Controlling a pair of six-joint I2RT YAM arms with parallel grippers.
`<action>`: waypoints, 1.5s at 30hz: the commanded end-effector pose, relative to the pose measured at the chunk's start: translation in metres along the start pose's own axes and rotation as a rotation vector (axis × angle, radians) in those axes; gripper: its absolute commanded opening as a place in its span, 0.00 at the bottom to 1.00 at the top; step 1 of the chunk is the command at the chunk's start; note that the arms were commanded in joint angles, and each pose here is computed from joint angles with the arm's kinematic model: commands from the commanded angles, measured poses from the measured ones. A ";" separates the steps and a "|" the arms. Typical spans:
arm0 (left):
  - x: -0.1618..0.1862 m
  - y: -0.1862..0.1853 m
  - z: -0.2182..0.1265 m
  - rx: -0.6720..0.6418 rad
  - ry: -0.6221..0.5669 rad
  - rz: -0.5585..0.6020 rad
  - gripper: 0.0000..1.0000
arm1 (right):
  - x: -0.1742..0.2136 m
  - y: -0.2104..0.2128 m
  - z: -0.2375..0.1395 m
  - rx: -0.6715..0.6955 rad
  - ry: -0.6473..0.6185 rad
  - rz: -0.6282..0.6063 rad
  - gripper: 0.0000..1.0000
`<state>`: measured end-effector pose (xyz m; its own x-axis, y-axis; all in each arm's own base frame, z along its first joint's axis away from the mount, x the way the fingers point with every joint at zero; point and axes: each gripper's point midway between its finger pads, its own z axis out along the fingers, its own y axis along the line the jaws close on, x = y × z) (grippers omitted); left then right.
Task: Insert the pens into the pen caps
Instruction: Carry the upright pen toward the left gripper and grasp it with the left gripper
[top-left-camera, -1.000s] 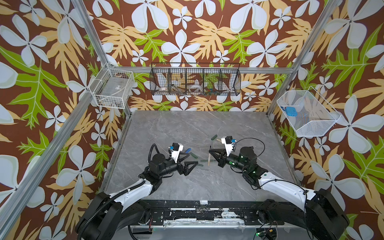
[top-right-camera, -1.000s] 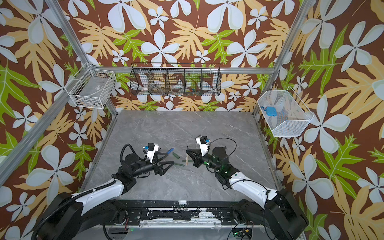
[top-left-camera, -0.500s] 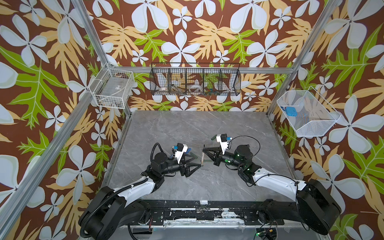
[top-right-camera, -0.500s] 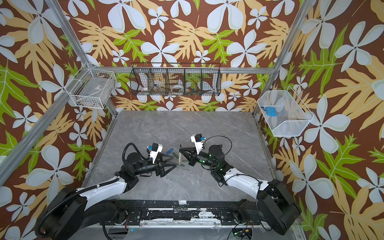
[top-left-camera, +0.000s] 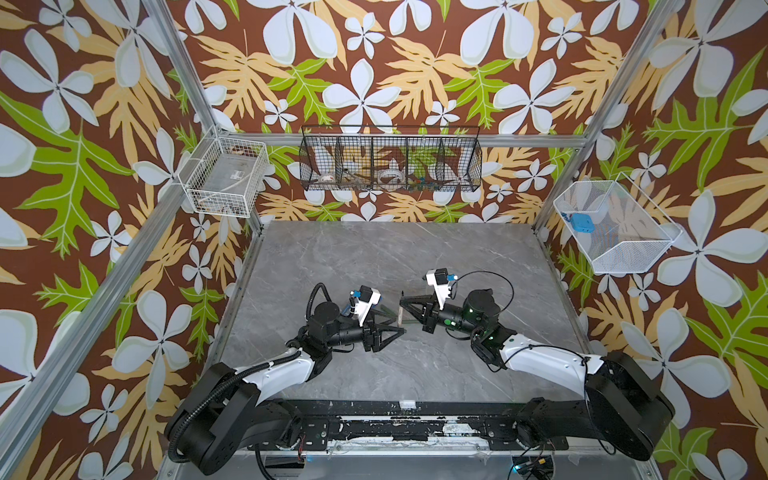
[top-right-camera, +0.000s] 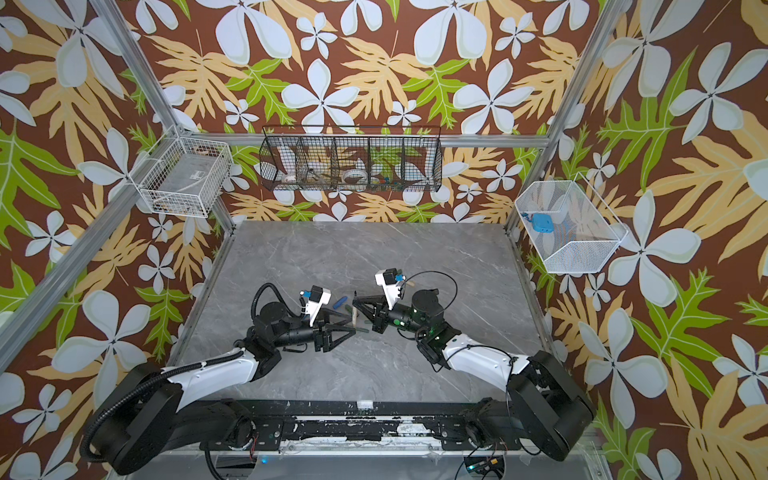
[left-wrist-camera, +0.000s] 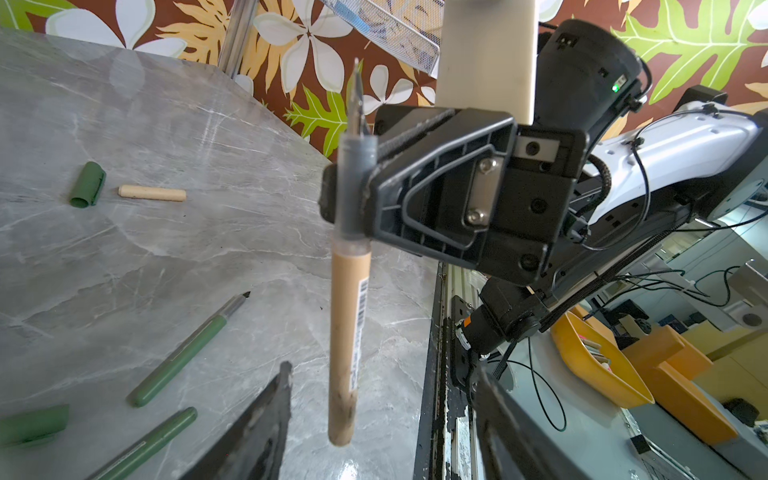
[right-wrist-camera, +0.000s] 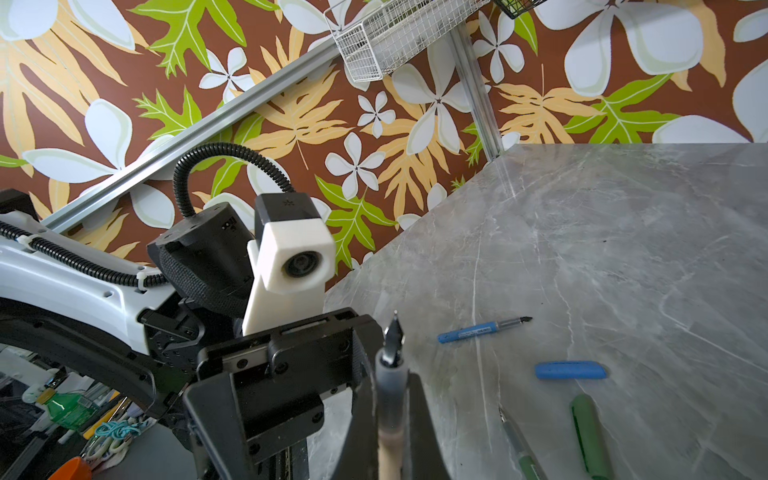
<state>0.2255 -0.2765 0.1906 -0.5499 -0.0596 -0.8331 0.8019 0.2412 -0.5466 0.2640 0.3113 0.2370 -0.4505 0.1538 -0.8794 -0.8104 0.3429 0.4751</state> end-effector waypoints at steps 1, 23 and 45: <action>-0.004 -0.008 0.002 0.041 -0.004 0.014 0.65 | -0.009 0.010 0.002 -0.043 -0.034 -0.021 0.01; -0.002 -0.003 0.006 0.038 0.009 -0.001 0.15 | 0.001 0.010 0.006 -0.052 -0.003 -0.026 0.01; 0.003 0.009 0.006 -0.055 0.036 0.044 0.00 | 0.005 0.009 0.005 -0.032 0.045 -0.021 0.35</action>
<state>0.2317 -0.2793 0.1809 -0.5482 -0.0249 -0.8359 0.7970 0.2872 -0.5313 0.2602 0.3168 0.2345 -0.4453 0.1146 -0.8880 -0.8212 0.3429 0.4561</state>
